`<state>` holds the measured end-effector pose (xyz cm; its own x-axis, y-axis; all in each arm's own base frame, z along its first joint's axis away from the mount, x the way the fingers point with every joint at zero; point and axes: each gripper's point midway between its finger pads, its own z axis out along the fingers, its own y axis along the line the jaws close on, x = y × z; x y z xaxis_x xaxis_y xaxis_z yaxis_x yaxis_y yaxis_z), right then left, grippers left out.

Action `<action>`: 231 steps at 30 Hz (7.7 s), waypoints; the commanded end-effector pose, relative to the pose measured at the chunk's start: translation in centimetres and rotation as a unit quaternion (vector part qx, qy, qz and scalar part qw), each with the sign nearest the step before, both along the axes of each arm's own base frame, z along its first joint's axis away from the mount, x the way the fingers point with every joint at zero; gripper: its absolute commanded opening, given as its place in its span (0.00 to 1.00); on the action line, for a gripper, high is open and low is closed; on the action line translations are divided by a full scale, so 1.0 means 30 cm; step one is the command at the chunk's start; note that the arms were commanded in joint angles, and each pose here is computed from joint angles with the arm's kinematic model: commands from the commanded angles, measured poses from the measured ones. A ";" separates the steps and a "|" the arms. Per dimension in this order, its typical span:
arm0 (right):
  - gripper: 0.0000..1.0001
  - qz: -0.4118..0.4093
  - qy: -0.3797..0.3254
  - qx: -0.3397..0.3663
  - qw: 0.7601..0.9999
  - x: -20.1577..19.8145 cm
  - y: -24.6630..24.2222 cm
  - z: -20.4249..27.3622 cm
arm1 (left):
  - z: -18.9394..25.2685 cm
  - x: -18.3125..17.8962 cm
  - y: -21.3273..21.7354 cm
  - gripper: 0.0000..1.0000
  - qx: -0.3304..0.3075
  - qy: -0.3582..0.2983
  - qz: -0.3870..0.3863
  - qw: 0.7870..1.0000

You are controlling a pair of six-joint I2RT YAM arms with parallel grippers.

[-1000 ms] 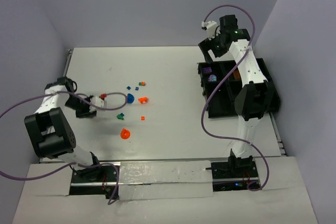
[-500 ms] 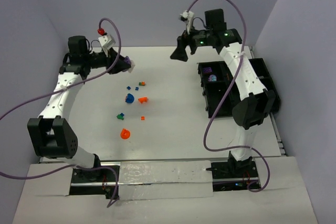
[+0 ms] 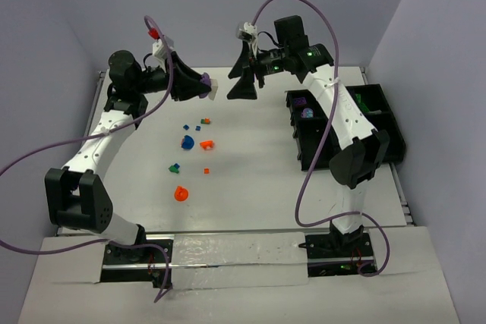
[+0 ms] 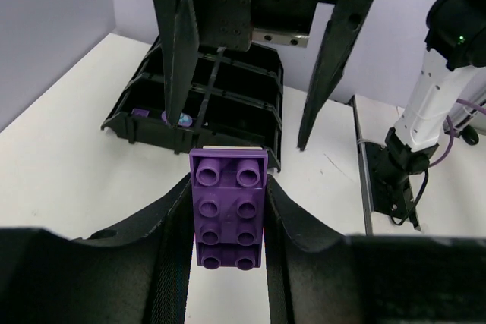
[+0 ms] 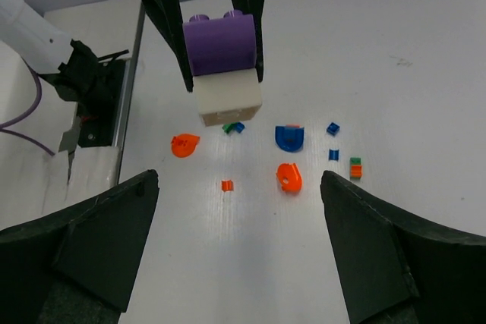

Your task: Sort the legos into containers by color

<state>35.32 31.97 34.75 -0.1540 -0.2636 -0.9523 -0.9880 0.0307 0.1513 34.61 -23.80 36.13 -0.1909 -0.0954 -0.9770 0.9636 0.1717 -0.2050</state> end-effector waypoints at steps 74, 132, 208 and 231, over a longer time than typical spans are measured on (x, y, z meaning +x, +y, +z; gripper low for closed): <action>0.11 -0.615 0.106 -0.481 0.616 0.121 -1.792 -0.659 | -0.138 0.187 -0.165 0.00 0.109 -0.064 0.091 0.988; 0.66 0.001 -0.092 0.012 0.996 -0.131 -0.049 0.084 | -0.069 -0.077 -0.152 0.07 0.057 -0.133 -0.090 0.985; 0.00 -0.345 -0.033 -0.297 0.890 0.377 -0.834 -0.406 | -0.207 0.221 0.183 0.99 0.173 -0.005 0.246 0.954; 0.32 -0.379 0.036 -0.386 0.840 0.541 -0.897 -0.745 | -0.485 0.228 0.317 0.99 0.266 0.095 0.300 0.911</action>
<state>50.57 4.48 11.44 -0.6243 -0.5934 -0.5080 -0.6332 0.7653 -0.1158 42.32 -15.66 22.09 -0.4447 0.1830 -0.8768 0.6214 0.7680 -0.1549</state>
